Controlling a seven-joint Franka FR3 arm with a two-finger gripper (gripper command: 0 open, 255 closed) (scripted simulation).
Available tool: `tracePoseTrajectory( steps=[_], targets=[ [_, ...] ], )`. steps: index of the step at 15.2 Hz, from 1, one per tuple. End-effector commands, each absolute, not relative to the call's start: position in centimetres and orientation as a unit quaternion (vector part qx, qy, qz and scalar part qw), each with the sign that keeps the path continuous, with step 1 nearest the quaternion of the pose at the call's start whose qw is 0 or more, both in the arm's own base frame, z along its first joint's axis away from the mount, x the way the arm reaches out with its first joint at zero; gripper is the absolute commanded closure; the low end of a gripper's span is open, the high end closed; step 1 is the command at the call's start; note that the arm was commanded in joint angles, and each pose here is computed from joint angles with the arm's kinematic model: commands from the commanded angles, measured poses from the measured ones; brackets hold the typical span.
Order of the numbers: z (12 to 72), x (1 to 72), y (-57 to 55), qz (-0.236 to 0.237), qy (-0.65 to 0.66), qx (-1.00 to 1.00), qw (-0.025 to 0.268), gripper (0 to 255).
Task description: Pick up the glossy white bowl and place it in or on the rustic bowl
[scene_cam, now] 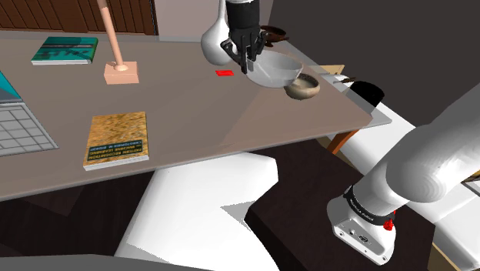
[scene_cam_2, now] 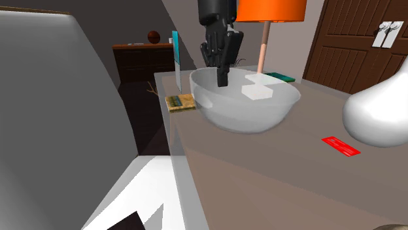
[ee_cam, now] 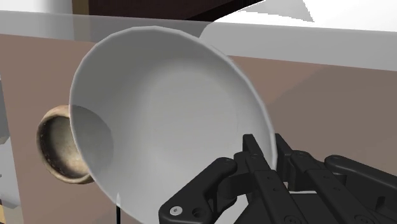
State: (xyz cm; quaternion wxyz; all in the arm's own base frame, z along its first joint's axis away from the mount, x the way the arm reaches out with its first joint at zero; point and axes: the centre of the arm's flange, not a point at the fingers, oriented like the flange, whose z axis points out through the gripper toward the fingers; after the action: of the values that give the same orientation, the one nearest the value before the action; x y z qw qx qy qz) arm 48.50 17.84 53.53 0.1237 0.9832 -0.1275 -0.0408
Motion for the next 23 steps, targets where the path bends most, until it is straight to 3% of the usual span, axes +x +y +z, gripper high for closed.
tracePoseTrajectory(
  steps=[1, 23],
  targets=[
    [53.8, 48.6, 16.0, -0.041, -0.127, 0.983, 0.124, 255],
    [55.4, 51.2, -13.3, -0.041, -0.127, 0.983, 0.124, 255]
  ],
)
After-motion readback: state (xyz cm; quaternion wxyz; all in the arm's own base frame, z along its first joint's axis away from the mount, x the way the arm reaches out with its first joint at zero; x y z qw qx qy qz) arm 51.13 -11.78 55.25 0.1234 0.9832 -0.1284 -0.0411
